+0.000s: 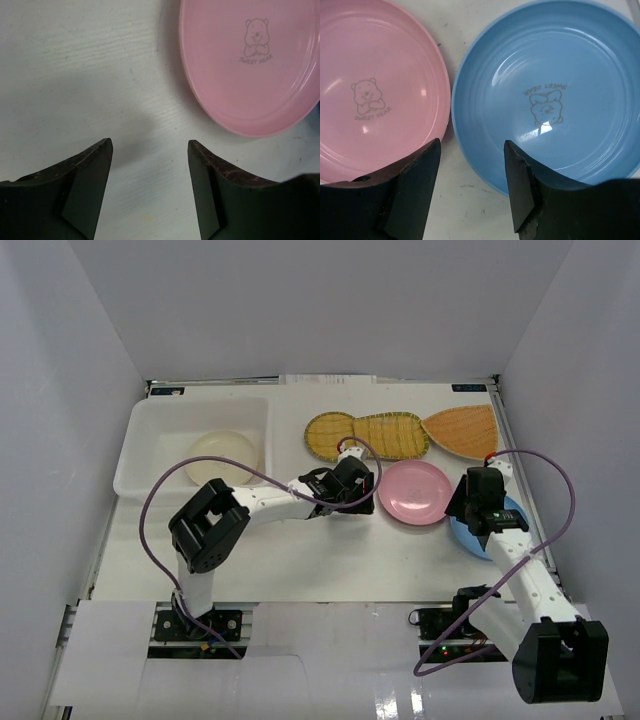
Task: Place the plates into the plastic bin on the countertop
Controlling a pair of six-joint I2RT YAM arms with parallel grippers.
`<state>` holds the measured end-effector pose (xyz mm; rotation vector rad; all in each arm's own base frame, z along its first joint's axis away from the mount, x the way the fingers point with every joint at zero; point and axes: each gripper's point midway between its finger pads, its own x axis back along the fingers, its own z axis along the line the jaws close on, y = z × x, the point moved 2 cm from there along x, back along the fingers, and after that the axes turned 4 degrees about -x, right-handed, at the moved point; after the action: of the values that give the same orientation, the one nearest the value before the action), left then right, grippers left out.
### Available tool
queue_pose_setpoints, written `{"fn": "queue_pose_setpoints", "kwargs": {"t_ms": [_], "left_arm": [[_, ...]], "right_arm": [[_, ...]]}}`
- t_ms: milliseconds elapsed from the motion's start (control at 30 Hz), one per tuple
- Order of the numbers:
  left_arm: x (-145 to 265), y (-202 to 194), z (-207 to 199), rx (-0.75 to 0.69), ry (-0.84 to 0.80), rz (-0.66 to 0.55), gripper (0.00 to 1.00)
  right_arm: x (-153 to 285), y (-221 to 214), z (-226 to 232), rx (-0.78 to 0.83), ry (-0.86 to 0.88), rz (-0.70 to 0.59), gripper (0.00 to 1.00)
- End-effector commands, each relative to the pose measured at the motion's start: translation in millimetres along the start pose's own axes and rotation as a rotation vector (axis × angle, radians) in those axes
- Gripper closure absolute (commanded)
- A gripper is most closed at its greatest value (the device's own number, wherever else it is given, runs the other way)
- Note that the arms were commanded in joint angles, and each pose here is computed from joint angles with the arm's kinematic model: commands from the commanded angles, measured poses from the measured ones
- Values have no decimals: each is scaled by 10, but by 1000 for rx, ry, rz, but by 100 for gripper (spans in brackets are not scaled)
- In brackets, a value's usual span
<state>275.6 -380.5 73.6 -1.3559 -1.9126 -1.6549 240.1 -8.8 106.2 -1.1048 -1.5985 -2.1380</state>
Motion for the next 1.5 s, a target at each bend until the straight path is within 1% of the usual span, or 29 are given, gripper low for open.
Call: {"fn": "queue_pose_setpoints", "kwargs": {"t_ms": [0,133,233,267,400,500,533,567,667,700,733,800,833,867,900,967,1000,1033,1067,1100,1133,1167,1200,1267,1300,1367,1400,1433,1467], "left_arm": [[33,447,-251,54,-62,-136,27],[-106,433,-338,79,-95,-138,27],[-153,408,-346,93,-114,-150,27],[-165,467,-408,103,-138,-174,27],[-452,396,-419,104,-117,-135,30],[-545,435,-442,113,-109,-144,33],[-615,334,-384,104,-79,-111,34],[-629,397,-416,107,-82,-121,35],[-725,372,-384,93,-52,-115,44],[-737,386,-379,91,-47,-121,50],[-748,371,-371,86,-41,-119,63],[-739,333,-315,77,-25,-113,77],[-714,316,-301,73,-21,-112,90],[-633,354,-303,73,-24,-123,96],[-583,371,-280,74,-19,-131,100],[-502,290,-177,59,4,-130,100],[-353,381,-211,60,-13,-154,100],[-191,412,-194,58,-21,-170,100],[-211,327,-135,52,-7,-154,100],[-14,448,-185,58,-34,-188,100],[75,443,-153,53,-33,-196,100],[168,504,-130,50,-25,-219,100],[400,679,-183,54,-46,-272,100],[647,869,-181,47,-44,-328,100],[894,1022,-210,50,-59,-368,100],[1215,1331,-148,53,-45,-449,100],[1508,1485,-96,69,-50,-499,100],[1656,1670,128,103,-20,-542,100],[1796,1753,232,118,-27,-561,100]], "right_arm": [[-51,-150,7,15,16,67,41],[-107,-283,-37,2,-9,106,43],[-120,-271,-102,-19,-45,86,47],[-134,-291,-105,-19,-47,95,48],[-187,-356,-93,-16,-49,135,51],[-228,-374,-33,-20,-20,149,53],[-241,-409,-25,-21,-12,158,52],[-264,-413,-9,-20,-5,158,52],[-312,-510,13,-4,11,200,51],[-321,-526,27,2,19,207,51],[-329,-540,28,4,20,212,51],[-335,-519,45,1,28,203,56],[-337,-508,44,-1,28,198,57],[-329,-493,55,-2,34,191,57],[-329,-470,67,-6,39,180,61],[-324,-445,83,-18,47,167,67],[-324,-453,89,-22,53,165,72],[-318,-477,89,-29,59,166,80],[-312,-454,99,-33,64,156,80],[-305,-472,107,-35,74,155,89],[-273,-451,114,-38,84,142,92],[-251,-436,123,-40,94,130,92],[-224,-421,128,-41,103,118,92],[-113,-320,167,-52,143,67,92],[-21,-196,209,-66,178,12,92],[87,-84,280,-73,228,-24,92],[188,57,339,-76,262,-64,92],[239,87,375,-71,281,-64,92],[288,122,423,-66,307,-68,92]]}}
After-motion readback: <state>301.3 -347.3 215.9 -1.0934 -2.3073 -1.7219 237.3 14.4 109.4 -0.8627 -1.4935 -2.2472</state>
